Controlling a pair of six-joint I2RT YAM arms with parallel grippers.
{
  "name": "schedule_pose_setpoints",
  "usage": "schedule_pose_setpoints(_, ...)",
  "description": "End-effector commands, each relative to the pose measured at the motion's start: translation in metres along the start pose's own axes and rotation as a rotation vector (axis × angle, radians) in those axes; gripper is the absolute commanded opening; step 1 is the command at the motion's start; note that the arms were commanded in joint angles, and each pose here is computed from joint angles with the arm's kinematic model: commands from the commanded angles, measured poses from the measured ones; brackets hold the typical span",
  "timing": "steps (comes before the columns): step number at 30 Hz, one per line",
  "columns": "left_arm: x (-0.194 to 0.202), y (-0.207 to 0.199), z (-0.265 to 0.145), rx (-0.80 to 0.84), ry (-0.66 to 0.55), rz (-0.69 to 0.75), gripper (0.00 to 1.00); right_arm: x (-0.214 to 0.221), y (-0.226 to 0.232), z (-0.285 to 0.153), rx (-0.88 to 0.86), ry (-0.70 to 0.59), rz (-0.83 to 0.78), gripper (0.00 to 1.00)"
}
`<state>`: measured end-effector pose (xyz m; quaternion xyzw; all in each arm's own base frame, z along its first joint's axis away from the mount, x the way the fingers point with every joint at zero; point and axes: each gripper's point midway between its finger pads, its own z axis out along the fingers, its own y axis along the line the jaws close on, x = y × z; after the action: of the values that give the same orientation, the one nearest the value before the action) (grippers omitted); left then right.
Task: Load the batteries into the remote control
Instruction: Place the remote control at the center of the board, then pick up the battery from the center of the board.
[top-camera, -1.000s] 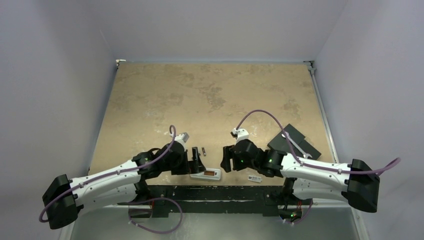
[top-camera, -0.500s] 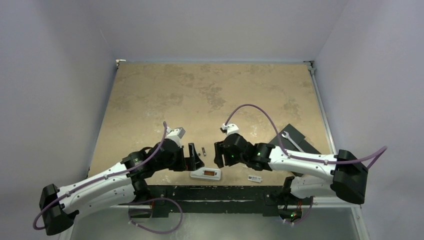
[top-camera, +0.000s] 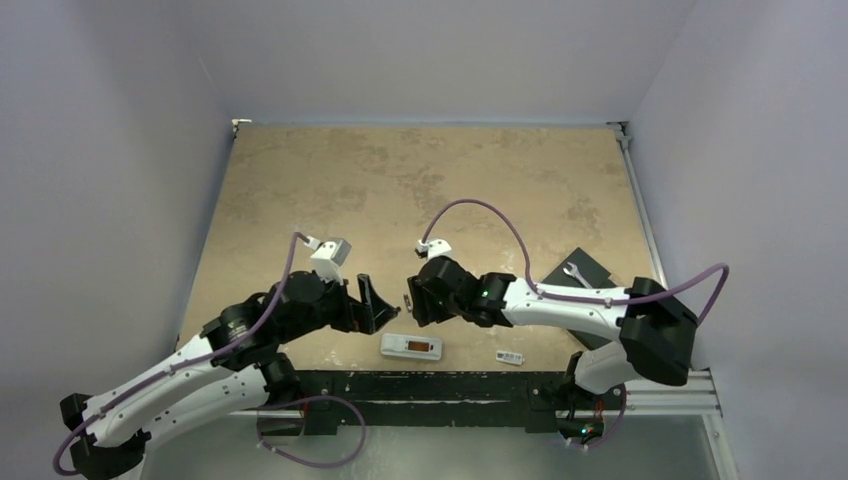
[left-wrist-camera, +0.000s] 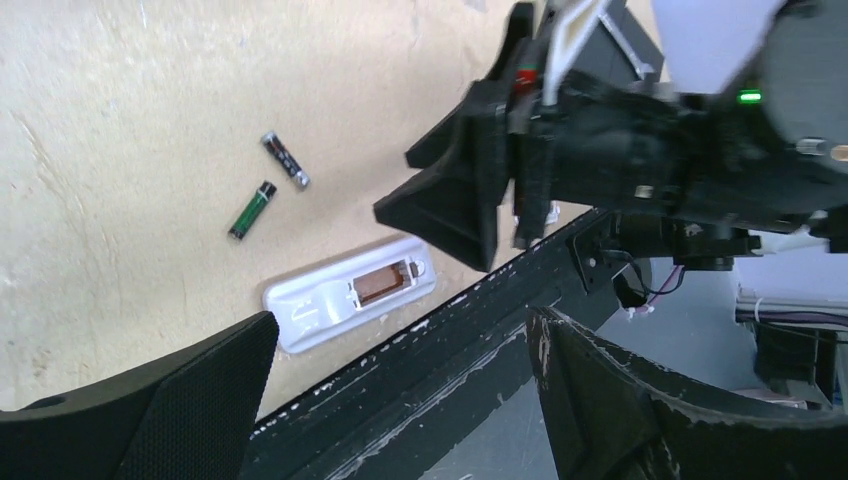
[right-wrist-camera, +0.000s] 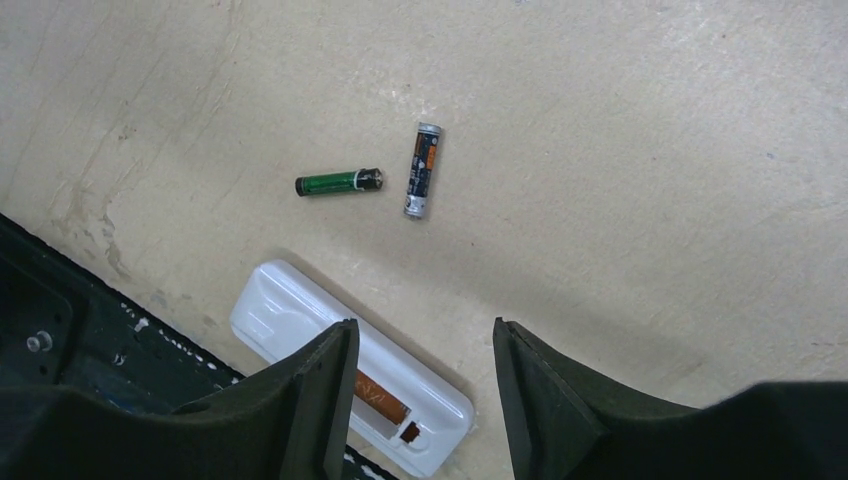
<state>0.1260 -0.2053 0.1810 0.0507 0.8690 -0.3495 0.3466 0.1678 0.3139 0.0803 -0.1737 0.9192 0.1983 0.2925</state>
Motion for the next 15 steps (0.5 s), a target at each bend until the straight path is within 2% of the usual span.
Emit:
schedule_pose_setpoints(1,-0.029,-0.013,-0.021,0.033,-0.090,0.094,0.95,-0.020,0.013,0.004,-0.006,-0.036,-0.016,0.58)
schedule_pose_setpoints(12,-0.065,-0.036,-0.057,0.124,-0.225,0.219,0.94,-0.027,0.019,0.027,0.046,-0.016,-0.025,0.52)
schedule_pose_setpoints(15,-0.070,-0.039,-0.061,0.152,-0.258,0.252,0.95,-0.028,0.021,0.034,0.058,-0.009,-0.021,0.46)
